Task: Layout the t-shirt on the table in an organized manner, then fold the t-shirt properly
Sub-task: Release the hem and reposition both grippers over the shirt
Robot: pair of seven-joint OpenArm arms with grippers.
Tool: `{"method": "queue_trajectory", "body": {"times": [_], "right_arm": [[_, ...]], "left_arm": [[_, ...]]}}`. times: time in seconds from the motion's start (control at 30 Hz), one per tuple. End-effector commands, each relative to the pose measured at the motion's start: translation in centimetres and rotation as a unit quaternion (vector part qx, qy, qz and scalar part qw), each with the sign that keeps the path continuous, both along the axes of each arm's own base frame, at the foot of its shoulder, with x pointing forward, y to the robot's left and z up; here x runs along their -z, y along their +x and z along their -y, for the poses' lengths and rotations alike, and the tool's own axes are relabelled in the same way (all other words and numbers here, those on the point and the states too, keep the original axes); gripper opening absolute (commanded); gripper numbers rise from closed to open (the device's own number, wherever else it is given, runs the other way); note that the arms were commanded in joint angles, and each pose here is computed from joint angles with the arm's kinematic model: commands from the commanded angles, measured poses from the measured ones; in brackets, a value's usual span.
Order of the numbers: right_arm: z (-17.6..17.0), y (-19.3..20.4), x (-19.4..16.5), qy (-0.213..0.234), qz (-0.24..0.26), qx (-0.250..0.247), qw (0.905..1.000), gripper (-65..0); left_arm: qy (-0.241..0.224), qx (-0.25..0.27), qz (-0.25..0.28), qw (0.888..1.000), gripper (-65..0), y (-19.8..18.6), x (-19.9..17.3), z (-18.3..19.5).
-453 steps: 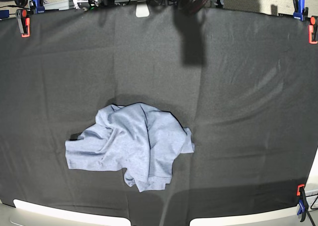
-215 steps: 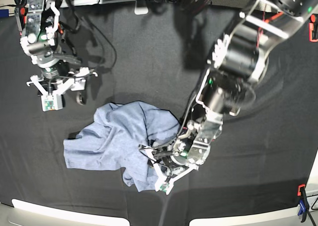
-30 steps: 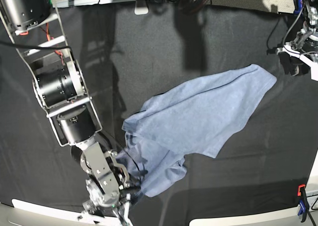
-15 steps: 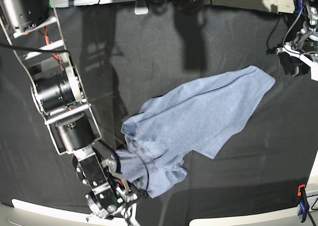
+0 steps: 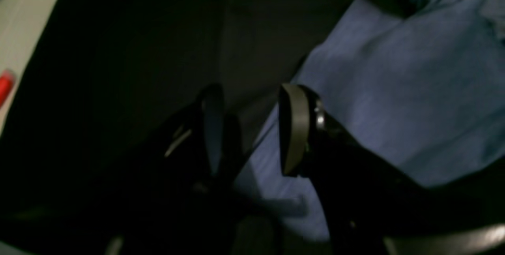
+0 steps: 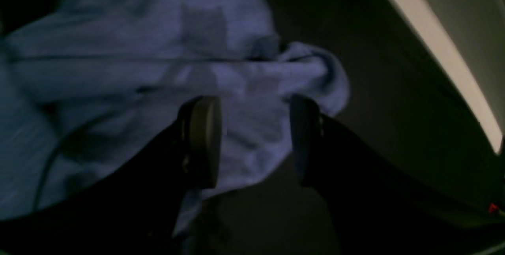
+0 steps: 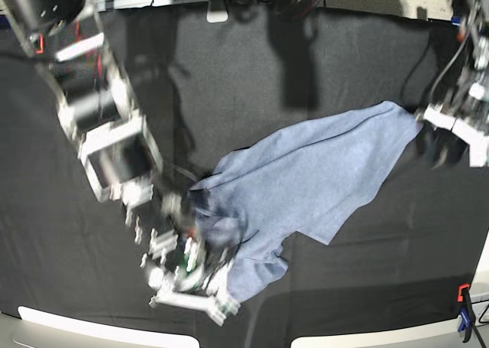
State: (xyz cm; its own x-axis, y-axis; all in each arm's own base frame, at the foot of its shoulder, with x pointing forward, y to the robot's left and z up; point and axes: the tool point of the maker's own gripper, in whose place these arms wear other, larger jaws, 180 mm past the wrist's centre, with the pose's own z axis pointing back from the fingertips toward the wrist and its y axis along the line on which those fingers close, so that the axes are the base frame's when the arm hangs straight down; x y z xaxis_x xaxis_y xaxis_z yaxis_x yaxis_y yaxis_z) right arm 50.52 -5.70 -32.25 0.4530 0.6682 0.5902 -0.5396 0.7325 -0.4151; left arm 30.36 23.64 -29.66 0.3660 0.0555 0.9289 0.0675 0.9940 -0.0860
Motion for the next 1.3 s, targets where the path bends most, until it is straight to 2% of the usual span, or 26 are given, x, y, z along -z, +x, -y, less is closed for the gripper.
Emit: {"method": "queue_trajectory", "body": {"times": [0.0,0.17,0.3,0.47,0.7,0.97,1.13,1.27], "right_arm": [[-0.3,1.0,-2.9,0.007,0.042,-0.005,0.9991,-37.5],[-1.0,-3.6,-1.9,0.012,0.047,-0.026,0.9985,-37.5],[-0.1,-8.1,-0.1,0.005,0.018,-0.016,0.9997,-37.5],[1.1,-12.9,1.6,0.053,0.006,0.013,0.9985,-37.5],[3.2,-18.3,0.3,0.088,0.024,0.051,0.9946,-37.5],[2.9,-21.3,-0.6,0.101,0.027,0.048,0.9933,-37.5],[2.8,-21.5,-0.7,0.101,0.027,0.048,0.9933,-37.5],[2.8,-21.5,-0.7,0.101,0.027,0.048,0.9933,-37.5]], "left_arm": [[0.004,0.011,0.038,0.999,-43.4,1.3,-2.2,0.5],[0.001,0.057,0.048,0.997,-43.4,4.6,-2.6,3.9],[-0.016,0.085,0.038,0.996,-43.4,7.6,-1.6,6.1],[-0.028,0.12,0.014,0.992,-43.4,11.6,-0.2,8.9],[-0.024,0.162,-0.025,0.986,-43.4,16.4,1.9,12.4],[-0.006,0.153,-0.086,0.985,-43.4,19.7,6.5,13.8],[0.026,0.146,-0.092,0.985,-43.4,20.8,8.4,13.6],[0.038,0.084,-0.082,0.992,-43.4,22.1,8.4,11.3]]}}
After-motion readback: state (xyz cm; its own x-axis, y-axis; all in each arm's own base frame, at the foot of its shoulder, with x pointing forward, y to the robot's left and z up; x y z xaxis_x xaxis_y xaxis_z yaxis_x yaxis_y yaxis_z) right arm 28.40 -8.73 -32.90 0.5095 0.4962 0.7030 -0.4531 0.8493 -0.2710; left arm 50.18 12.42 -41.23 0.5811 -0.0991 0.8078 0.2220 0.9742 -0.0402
